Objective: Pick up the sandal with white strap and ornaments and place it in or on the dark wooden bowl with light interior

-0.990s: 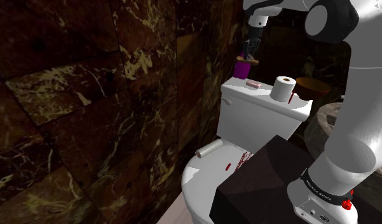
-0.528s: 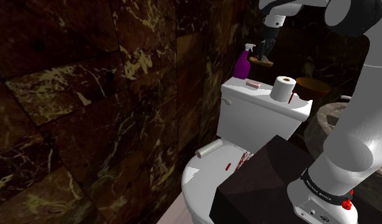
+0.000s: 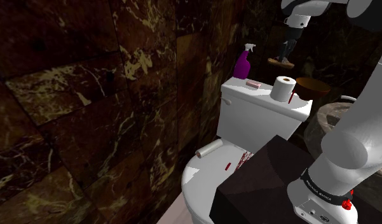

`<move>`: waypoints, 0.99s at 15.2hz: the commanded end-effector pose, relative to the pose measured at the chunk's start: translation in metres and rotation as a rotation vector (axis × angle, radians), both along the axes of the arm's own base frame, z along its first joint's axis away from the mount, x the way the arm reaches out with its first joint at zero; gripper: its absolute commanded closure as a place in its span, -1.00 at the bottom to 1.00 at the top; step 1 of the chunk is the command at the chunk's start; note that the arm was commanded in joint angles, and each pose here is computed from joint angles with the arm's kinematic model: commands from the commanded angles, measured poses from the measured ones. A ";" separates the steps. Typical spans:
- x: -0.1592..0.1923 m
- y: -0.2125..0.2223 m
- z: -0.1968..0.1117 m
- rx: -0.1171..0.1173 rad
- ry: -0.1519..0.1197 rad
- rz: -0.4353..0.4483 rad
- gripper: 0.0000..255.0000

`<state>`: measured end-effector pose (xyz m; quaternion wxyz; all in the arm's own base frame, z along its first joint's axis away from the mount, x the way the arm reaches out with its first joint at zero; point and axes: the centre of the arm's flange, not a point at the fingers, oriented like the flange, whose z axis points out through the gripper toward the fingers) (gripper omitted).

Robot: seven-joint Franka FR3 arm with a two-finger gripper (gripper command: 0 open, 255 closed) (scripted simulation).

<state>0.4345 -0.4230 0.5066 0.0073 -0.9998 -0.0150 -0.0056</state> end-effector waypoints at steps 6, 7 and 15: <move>-0.078 -0.046 0.003 0.000 0.000 0.001 1.00; -0.089 -0.053 0.003 0.000 0.000 0.001 1.00; -0.179 -0.109 0.007 0.000 0.000 0.001 1.00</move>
